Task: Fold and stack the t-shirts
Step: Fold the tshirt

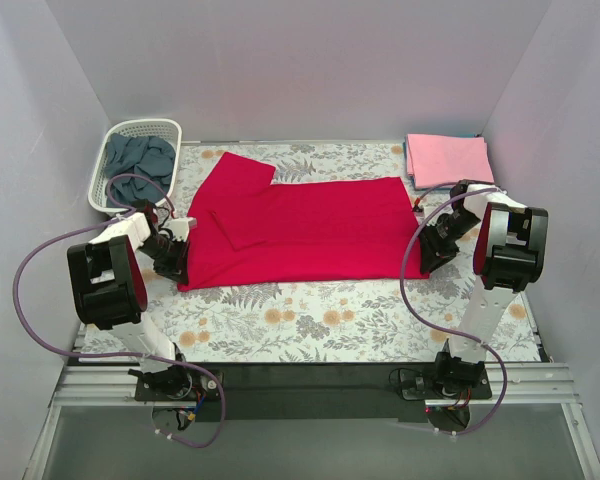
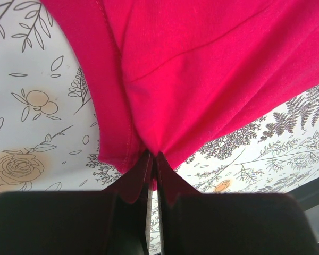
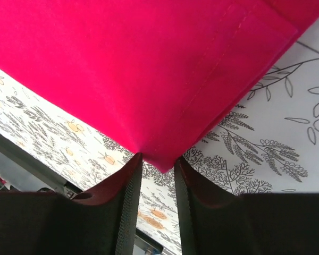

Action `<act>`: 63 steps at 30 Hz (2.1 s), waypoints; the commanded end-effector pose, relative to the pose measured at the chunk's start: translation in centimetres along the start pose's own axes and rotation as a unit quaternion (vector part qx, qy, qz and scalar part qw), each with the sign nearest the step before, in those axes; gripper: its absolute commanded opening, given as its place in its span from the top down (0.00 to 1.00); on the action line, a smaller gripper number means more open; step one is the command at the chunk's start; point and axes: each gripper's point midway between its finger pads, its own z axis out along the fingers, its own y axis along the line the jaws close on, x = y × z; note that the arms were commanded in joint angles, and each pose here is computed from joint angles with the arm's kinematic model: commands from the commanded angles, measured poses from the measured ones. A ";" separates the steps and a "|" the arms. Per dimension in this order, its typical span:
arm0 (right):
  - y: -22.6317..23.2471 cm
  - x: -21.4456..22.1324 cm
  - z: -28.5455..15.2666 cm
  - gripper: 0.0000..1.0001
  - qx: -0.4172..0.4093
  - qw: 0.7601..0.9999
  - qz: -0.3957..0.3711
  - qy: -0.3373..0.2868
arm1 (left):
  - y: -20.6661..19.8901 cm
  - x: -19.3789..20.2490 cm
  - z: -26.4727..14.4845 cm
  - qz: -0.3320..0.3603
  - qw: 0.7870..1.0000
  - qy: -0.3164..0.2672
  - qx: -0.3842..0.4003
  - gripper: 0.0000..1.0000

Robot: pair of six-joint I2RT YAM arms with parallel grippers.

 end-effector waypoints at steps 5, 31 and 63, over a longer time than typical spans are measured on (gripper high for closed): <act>-2.2 4.3 -0.9 0.99 0.066 0.996 -0.029 0.057 | 0.8 2.0 -1.3 0.048 0.998 -0.001 -0.039 1.00; 2.5 0.7 -5.9 0.41 0.034 0.997 -0.043 -0.049 | -12.3 -10.7 -0.5 0.073 0.993 -0.087 0.029 0.71; 1.9 1.4 -5.5 0.40 0.040 0.997 -0.057 -0.034 | -12.1 -11.0 3.4 0.071 0.995 -0.057 -0.039 0.86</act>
